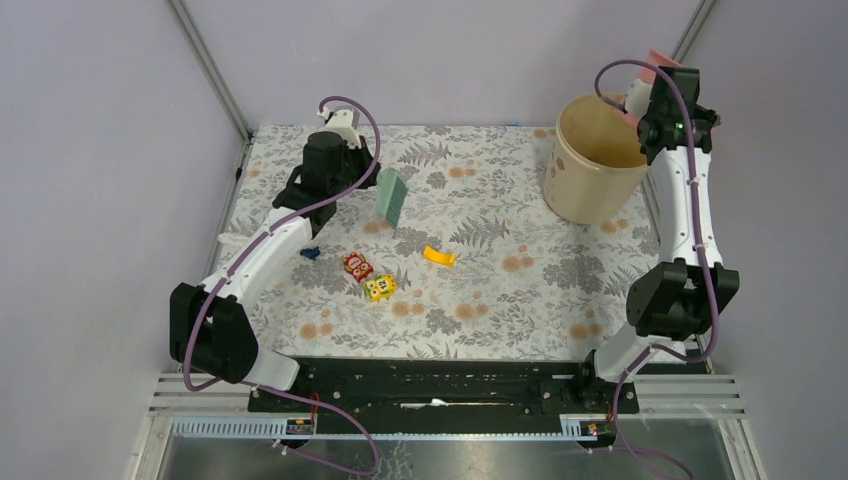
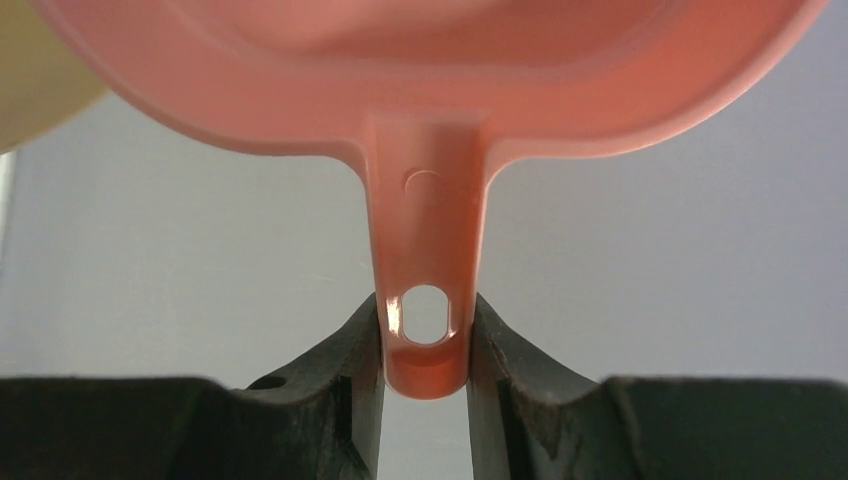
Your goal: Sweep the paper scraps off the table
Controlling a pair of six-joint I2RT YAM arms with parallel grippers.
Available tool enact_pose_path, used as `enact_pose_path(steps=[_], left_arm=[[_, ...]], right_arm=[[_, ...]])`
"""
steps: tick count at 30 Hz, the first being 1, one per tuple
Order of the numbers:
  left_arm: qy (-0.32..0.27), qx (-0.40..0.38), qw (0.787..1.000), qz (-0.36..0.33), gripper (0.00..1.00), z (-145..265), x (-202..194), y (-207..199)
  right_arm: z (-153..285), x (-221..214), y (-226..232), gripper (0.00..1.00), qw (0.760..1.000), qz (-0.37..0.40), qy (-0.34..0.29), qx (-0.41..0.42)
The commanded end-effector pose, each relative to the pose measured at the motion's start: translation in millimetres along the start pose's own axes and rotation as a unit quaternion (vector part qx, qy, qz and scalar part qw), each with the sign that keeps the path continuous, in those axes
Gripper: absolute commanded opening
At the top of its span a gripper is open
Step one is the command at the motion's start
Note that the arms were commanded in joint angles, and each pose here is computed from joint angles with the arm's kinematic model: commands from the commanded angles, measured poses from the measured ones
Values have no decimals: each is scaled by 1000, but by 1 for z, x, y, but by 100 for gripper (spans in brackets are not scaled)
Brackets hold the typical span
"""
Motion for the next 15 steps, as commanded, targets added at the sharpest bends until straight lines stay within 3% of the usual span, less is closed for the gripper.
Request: enact_pose_path(steps=[1, 6, 10, 15], left_arm=[[-46, -15, 999, -9, 0, 6, 31, -12], [-75, 44, 996, -31, 0, 9, 40, 7], [-102, 118, 987, -37, 0, 13, 45, 23], [-132, 264, 956, -2, 0, 30, 48, 47]], right_arm=[[48, -16, 1, 0, 985, -148, -83, 42], [72, 6, 68, 0, 949, -206, -184, 153], [101, 27, 98, 0, 929, -216, -246, 171], [143, 53, 117, 0, 895, -222, -348, 170]])
Point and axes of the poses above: each gripper's point midway between its finger pads, its own z axis back along the fingers, its own y axis along the line the jaws close on, x = y × z, the point moved 7 cm from there along z, back along the fingers, and after that the axes turned 11 degrees about z, right-handed, at the moved point
